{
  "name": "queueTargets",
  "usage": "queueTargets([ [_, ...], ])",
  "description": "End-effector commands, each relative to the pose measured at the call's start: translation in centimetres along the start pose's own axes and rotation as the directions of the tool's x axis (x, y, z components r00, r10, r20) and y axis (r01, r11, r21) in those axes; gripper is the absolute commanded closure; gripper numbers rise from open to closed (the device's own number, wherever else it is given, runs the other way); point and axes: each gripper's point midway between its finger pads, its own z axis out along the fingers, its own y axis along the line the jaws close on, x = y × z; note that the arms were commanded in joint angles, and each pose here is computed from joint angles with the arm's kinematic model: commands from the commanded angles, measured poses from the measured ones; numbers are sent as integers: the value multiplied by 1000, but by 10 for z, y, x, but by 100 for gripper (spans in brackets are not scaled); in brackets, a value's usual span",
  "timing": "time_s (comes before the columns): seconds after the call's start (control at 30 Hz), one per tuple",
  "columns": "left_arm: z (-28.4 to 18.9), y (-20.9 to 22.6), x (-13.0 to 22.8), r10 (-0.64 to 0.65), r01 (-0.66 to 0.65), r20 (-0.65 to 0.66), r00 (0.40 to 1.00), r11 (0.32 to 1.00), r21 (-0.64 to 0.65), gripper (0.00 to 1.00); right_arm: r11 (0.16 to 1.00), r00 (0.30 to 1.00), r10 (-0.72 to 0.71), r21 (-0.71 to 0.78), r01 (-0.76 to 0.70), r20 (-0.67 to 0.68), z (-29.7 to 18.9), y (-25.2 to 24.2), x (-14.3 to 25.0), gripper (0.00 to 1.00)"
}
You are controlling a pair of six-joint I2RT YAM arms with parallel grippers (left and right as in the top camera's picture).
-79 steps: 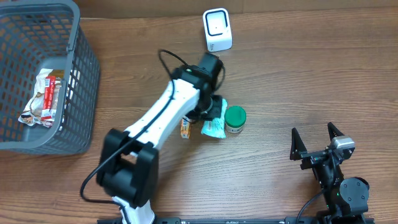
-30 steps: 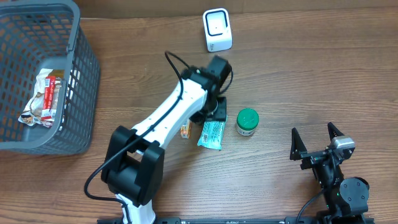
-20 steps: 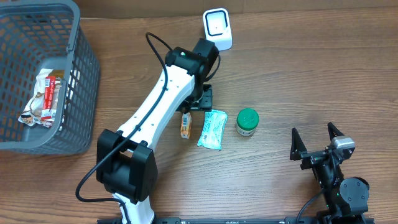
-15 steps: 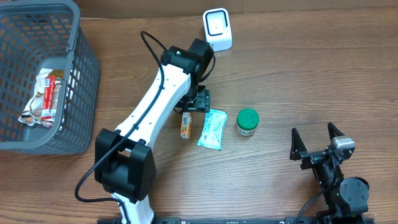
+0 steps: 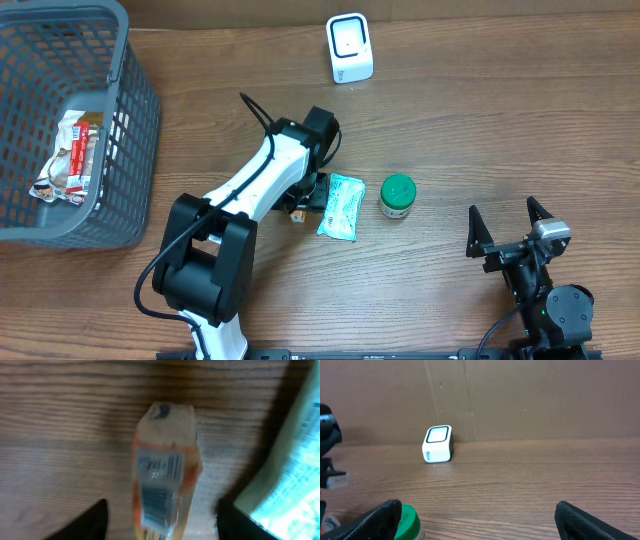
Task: Scan the item barcode
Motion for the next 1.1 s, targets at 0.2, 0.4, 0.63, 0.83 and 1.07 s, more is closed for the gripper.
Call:
queueTargets([
  [0.2, 1, -9, -4, -19, 17, 33, 999, 998, 65, 82, 1000, 1000, -1, 14, 1, 7, 0, -3, 1, 0],
  [0.4, -1, -26, -3, -17, 14, 15, 1000, 987, 159, 83, 1000, 1000, -1, 14, 1, 7, 0, -3, 1, 0],
  [0.63, -2, -39, 3, 12, -13, 6, 1000, 982, 188, 83, 1000, 1000, -1, 14, 1, 7, 0, -3, 1, 0],
  [0.83, -5, -57, 11, 47, -44, -7, 999, 970, 238, 83, 1000, 1000, -1, 14, 1, 7, 0, -3, 1, 0],
  [1.07, -8, -72, 14, 78, -77, 7, 997, 962, 261, 84, 1000, 1000, -1, 14, 1, 7, 0, -3, 1, 0],
])
